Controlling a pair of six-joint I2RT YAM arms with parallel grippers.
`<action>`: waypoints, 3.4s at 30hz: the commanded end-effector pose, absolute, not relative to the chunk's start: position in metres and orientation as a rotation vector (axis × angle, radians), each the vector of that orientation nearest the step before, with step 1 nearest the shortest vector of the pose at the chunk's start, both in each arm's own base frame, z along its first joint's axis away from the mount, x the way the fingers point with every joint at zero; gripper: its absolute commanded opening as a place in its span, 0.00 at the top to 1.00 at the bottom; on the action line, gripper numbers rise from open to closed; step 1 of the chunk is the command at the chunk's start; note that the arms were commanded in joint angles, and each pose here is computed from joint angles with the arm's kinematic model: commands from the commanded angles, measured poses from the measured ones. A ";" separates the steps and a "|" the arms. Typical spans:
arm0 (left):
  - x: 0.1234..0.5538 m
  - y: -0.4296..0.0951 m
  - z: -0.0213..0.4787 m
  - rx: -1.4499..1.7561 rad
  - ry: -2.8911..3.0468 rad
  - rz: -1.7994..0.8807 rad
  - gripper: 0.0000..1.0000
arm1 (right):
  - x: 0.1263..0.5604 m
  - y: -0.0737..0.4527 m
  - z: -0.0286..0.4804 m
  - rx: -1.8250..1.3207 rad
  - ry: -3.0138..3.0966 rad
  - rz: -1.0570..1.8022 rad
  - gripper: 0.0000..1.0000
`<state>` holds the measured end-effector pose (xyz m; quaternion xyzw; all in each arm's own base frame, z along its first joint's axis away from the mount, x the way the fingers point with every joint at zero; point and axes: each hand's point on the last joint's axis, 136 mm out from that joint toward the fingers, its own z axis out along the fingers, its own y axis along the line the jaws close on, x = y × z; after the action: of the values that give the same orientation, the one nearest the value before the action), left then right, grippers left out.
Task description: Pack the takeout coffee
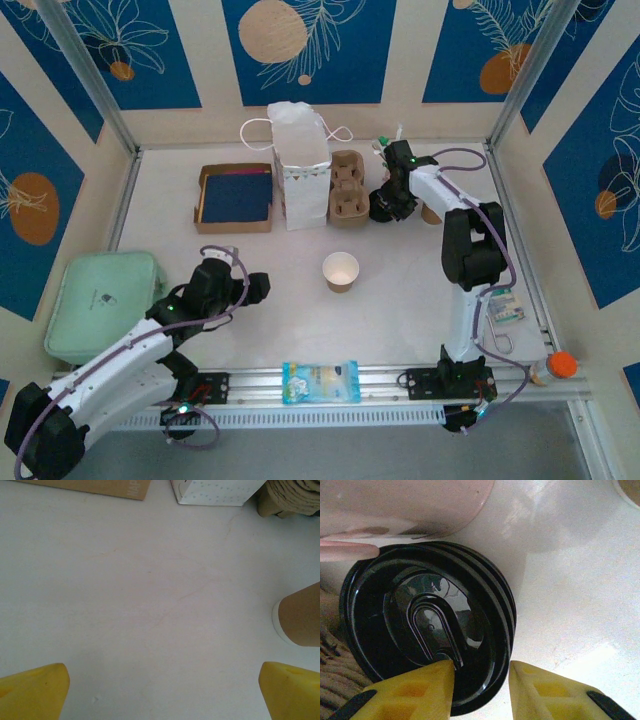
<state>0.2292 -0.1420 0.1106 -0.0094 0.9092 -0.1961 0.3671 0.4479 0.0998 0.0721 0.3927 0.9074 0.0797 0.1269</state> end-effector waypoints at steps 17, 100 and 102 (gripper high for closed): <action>0.228 -0.140 0.109 0.010 2.333 -0.469 0.03 | 0.457 0.097 0.071 1.166 2.639 0.243 0.73; 0.237 -0.295 0.295 0.469 1.950 -1.150 0.44 | 0.264 0.235 0.254 -0.041 2.352 0.397 0.89; 0.239 -0.296 0.296 0.469 1.948 -1.148 0.47 | 0.262 0.237 0.254 -0.048 2.351 0.405 0.89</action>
<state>0.2411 -0.2869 0.2728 0.1636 0.7948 -0.4377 0.3872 0.2633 0.2370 0.2470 -0.0142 0.9231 0.1535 0.3523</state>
